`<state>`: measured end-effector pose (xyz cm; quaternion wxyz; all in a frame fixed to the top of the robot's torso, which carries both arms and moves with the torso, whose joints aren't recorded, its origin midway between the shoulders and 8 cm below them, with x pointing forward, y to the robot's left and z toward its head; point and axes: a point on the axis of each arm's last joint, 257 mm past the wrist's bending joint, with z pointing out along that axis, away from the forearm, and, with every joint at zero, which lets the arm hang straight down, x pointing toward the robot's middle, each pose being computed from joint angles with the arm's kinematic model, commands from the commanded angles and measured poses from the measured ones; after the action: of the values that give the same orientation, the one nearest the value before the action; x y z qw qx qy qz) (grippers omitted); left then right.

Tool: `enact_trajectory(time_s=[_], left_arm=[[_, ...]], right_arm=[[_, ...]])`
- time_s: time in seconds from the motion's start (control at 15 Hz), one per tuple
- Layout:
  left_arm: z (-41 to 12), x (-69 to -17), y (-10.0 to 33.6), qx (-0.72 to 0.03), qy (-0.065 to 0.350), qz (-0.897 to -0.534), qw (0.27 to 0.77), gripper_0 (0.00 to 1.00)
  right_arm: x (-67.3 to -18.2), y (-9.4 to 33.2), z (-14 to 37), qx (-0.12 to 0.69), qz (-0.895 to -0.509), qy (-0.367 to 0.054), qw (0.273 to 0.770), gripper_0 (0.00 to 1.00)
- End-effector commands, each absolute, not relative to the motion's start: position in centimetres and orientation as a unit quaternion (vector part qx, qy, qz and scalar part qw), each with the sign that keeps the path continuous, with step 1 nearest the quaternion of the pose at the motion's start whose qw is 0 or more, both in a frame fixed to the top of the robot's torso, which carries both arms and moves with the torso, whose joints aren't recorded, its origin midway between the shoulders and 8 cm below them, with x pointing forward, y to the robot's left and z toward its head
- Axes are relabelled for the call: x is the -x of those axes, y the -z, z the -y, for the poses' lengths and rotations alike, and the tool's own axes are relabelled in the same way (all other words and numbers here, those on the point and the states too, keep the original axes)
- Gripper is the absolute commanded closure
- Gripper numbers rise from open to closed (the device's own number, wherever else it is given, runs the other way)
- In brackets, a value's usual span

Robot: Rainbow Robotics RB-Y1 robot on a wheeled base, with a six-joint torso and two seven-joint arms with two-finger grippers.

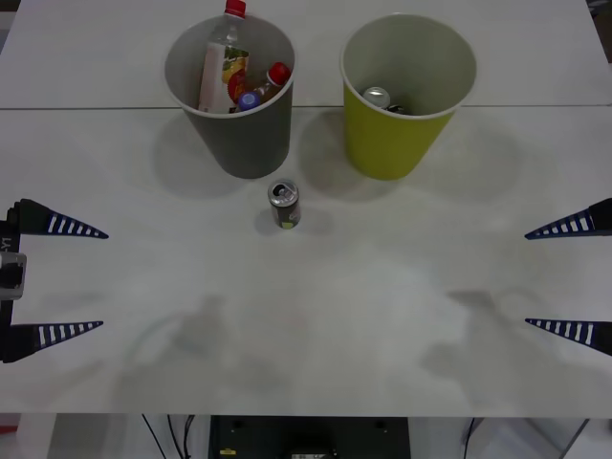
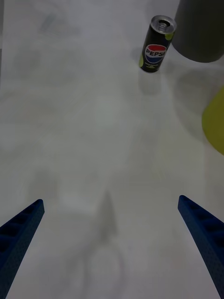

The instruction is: Put the can into the green bin and the plastic bottle into the gray bin

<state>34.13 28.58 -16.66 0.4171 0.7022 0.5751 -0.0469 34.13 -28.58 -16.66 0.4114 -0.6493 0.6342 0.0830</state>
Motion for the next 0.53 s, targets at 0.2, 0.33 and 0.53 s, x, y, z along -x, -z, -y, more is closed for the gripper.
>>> enact_trajectory(time_s=[0.2, 0.33, 0.53], left_arm=[[-28.6, -33.8, 16.8, -0.714, 0.042, -0.569, 0.406, 0.0], [-28.6, -33.9, 16.3, -0.714, 0.037, -0.569, 0.406, 0.0], [-28.3, -34.0, 16.2, -0.692, 0.05, -0.59, 0.413, 0.0]], right_arm=[[-34.1, 16.7, 28.6, 0.649, -0.634, -0.083, 0.411, 0.0], [-34.1, 16.7, 28.6, 0.649, -0.634, -0.083, 0.411, 0.0], [-34.1, 16.7, 28.6, 0.649, -0.634, -0.083, 0.411, 0.0]])
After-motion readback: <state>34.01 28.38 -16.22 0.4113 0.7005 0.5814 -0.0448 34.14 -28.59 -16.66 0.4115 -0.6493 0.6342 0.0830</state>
